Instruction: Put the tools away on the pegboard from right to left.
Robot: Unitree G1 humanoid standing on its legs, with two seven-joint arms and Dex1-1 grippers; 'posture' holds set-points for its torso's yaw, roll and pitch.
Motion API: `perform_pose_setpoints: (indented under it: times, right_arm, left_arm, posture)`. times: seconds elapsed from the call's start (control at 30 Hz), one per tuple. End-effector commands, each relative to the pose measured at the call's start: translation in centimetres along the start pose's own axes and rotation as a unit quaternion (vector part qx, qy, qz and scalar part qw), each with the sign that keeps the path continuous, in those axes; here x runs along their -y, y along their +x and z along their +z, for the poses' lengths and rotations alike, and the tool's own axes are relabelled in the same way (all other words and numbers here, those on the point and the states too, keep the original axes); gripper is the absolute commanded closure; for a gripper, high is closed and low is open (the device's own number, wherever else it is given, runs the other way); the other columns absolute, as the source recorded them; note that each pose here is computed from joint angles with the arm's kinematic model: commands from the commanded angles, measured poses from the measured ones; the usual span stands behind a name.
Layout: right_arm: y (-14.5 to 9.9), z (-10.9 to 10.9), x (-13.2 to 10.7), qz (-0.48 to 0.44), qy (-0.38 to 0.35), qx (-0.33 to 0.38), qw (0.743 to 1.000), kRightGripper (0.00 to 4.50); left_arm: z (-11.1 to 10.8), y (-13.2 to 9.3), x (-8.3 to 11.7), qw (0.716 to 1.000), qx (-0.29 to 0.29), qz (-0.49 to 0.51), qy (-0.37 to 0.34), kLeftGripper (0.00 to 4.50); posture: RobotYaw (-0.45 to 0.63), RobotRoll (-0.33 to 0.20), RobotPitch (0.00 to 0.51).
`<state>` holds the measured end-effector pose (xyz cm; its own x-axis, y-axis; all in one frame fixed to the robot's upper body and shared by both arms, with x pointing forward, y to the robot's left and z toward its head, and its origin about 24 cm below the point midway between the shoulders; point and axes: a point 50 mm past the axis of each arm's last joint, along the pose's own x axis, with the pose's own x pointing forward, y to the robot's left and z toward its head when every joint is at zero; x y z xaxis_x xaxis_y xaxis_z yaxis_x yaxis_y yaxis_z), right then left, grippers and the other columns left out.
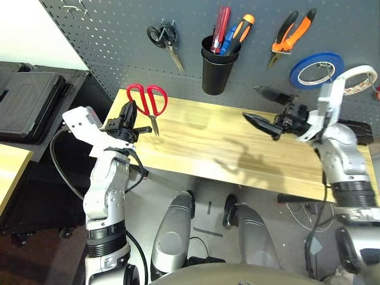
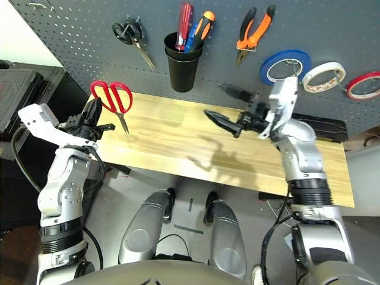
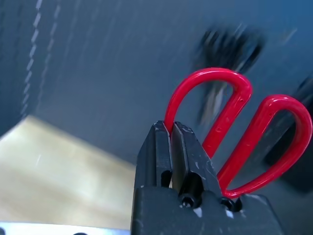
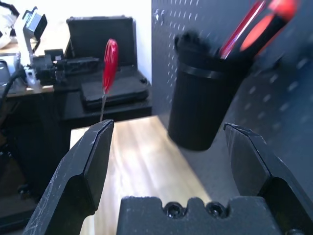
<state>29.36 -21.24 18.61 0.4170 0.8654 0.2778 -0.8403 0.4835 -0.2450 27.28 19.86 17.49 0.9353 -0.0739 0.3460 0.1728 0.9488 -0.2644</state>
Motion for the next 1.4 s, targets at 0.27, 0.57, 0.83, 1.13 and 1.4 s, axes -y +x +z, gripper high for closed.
perform_pose_setpoints:
  times: [0.27, 0.57, 0.83, 1.13, 1.4]
  right_arm:
    - [-0.6, 3.8, 1.0, 0.013, 0.009, 0.026, 1.000, 0.00]
    - [0.1, 4.6, 1.5, 0.002, -0.003, 0.033, 0.999, 0.00]
    - [0.9, 4.2, 1.3, -0.008, -0.006, 0.037, 0.999, 0.00]
    - [1.7, 3.3, 1.3, -0.043, -0.026, 0.033, 0.998, 0.00]
    - [1.2, 0.9, 0.3, -0.093, -0.036, 0.019, 0.995, 0.00]
  left_arm:
    - [2.8, 2.7, 0.7, 1.000, 0.022, -0.019, -0.010, 4.46]
    - [2.3, 5.1, 0.3, 1.000, -0.004, -0.015, -0.009, 4.46]
    - [1.2, 8.1, -1.0, 1.000, -0.018, 0.003, -0.004, 4.46]
    - [-1.1, 12.1, -1.1, 0.998, -0.062, -0.015, 0.026, 4.46]
    - [-4.4, 10.2, -1.8, 0.986, -0.129, -0.064, 0.084, 1.70]
  posture:
    - [0.26, 0.000, 0.234]
    - [0.25, 0.000, 0.233]
    - [0.23, 0.000, 0.229]
    - [0.20, 0.000, 0.209]
    - [0.19, 0.000, 0.199]
